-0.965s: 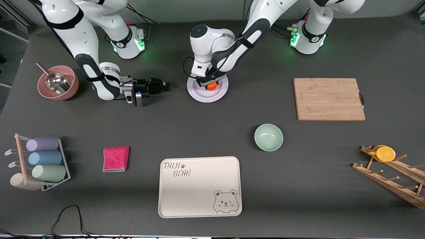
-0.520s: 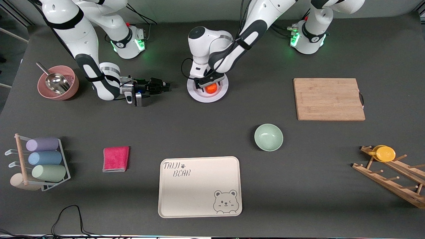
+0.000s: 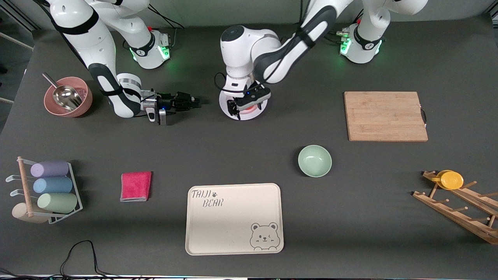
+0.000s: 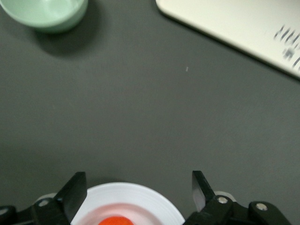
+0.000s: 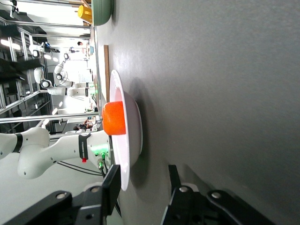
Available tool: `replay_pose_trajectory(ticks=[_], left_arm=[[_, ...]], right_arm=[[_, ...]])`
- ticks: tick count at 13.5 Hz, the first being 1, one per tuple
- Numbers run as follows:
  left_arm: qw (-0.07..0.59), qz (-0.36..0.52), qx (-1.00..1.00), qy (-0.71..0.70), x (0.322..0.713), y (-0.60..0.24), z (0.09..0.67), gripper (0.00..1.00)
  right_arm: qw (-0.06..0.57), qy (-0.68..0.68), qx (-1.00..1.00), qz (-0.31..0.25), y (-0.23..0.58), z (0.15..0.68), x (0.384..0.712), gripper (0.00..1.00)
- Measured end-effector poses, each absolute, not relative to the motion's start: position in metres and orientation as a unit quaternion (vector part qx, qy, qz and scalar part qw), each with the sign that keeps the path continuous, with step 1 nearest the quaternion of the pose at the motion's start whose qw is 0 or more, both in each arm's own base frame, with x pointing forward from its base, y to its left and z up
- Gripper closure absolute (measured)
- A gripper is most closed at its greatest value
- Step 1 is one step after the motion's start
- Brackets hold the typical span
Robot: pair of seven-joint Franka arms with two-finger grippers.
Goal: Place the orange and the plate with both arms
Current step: 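Open the left gripper and lift it away from the orange, then grip the plate rim with the right gripper while the left gripper retracts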
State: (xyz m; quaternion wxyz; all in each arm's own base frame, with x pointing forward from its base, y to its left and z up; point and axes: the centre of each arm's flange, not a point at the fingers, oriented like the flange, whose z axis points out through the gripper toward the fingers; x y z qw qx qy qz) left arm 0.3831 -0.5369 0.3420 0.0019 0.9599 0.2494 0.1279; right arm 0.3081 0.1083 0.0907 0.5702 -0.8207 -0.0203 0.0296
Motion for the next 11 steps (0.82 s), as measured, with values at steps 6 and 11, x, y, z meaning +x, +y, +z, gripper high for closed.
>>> replay_pose_trajectory(ticks=[6, 11], left_arm=[[0.015, 0.047, 0.978, 0.202, 0.519, -0.382, 0.467, 0.0], [-0.031, -0.028, 0.999, 0.026, 0.599, -0.184, 0.522, 0.0]], right_arm=[[0.576, -0.011, -0.817, 0.017, 0.156, 0.088, 0.306, 0.52], [0.582, -0.01, -0.813, 0.004, 0.204, 0.082, 0.308, 0.52]])
